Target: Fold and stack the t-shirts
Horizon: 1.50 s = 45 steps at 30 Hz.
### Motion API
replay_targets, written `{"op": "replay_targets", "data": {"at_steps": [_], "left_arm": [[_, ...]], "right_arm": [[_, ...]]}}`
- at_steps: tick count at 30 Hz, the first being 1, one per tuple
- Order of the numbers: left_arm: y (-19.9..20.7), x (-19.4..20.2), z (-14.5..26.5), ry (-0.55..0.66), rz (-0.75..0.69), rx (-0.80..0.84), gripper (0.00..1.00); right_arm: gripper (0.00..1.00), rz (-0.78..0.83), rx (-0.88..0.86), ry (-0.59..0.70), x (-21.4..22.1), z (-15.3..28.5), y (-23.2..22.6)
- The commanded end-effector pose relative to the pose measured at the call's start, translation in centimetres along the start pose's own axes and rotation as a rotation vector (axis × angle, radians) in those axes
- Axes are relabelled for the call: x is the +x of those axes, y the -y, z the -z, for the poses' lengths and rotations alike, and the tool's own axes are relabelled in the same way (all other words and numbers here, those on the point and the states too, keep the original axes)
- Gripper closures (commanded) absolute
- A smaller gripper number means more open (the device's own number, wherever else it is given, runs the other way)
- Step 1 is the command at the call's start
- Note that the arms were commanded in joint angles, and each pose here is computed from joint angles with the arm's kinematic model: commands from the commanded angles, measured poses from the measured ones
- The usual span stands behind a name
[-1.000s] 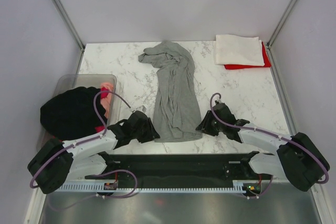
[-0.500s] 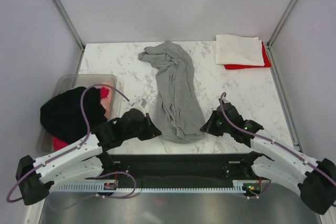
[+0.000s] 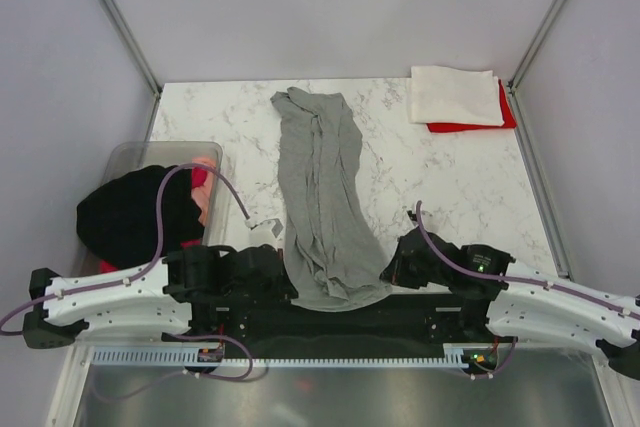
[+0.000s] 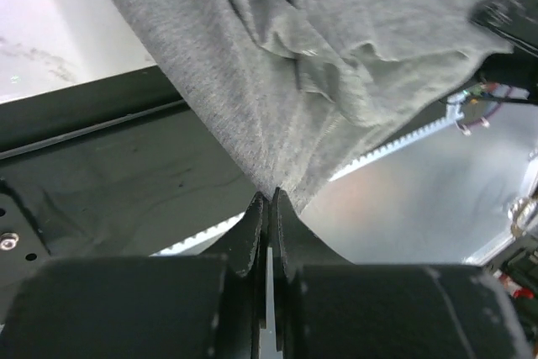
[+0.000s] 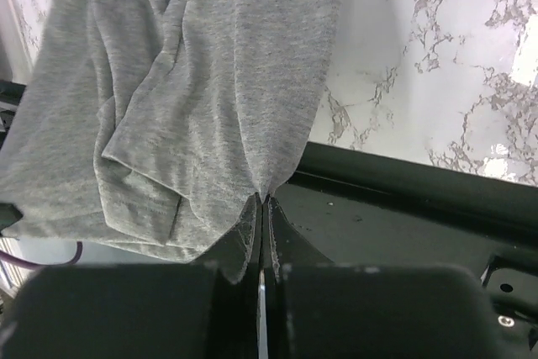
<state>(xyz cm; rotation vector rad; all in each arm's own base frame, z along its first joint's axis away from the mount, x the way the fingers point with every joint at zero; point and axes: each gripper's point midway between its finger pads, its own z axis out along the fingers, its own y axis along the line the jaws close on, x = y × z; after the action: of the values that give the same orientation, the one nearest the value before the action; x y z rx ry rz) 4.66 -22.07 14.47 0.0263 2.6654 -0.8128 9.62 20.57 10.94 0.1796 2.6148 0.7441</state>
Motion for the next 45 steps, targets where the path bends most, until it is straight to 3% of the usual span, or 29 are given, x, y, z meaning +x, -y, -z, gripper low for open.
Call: {"op": "replay_targets", "data": {"at_steps": [1, 7, 13, 19, 29, 38, 45], "left_arm": [[-3.1, 0.0, -0.8, 0.05, 0.094, -0.119, 0.98], [-3.5, -2.4, 0.0, 0.164, 0.073, -0.148, 0.98], [-3.4, -8.7, 2.4, 0.351, 0.002, -0.293, 0.98], [-2.4, -16.7, 3.5, 0.46, -0.019, -0.265, 0.98], [-4.4, -25.0, -1.4, 0.416, -0.005, -0.278, 0.98], [-7.3, -31.1, -5.6, 0.389, 0.023, -0.252, 0.98], [-10.9, -33.7, -11.7, 0.252, 0.097, -0.266, 0.96]], "right_arm": [[1.0, -0.044, 0.051, 0.111, -1.9, 0.6, 0.1], [1.0, 0.024, 0.098, 0.216, -4.6, 0.3, -1.3], [1.0, 0.104, 0.162, 0.309, -9.8, 0.9, -4.1], [1.0, 0.16, 0.196, 0.344, -15.9, -0.1, -6.0], [1.0, 0.175, 0.234, 0.333, -23.5, -5.4, -6.3], [1.0, 0.167, 0.251, 0.27, -27.3, -11.2, -4.8], [1.0, 0.155, 0.27, 0.181, -29.1, -17.1, -2.8]]}}
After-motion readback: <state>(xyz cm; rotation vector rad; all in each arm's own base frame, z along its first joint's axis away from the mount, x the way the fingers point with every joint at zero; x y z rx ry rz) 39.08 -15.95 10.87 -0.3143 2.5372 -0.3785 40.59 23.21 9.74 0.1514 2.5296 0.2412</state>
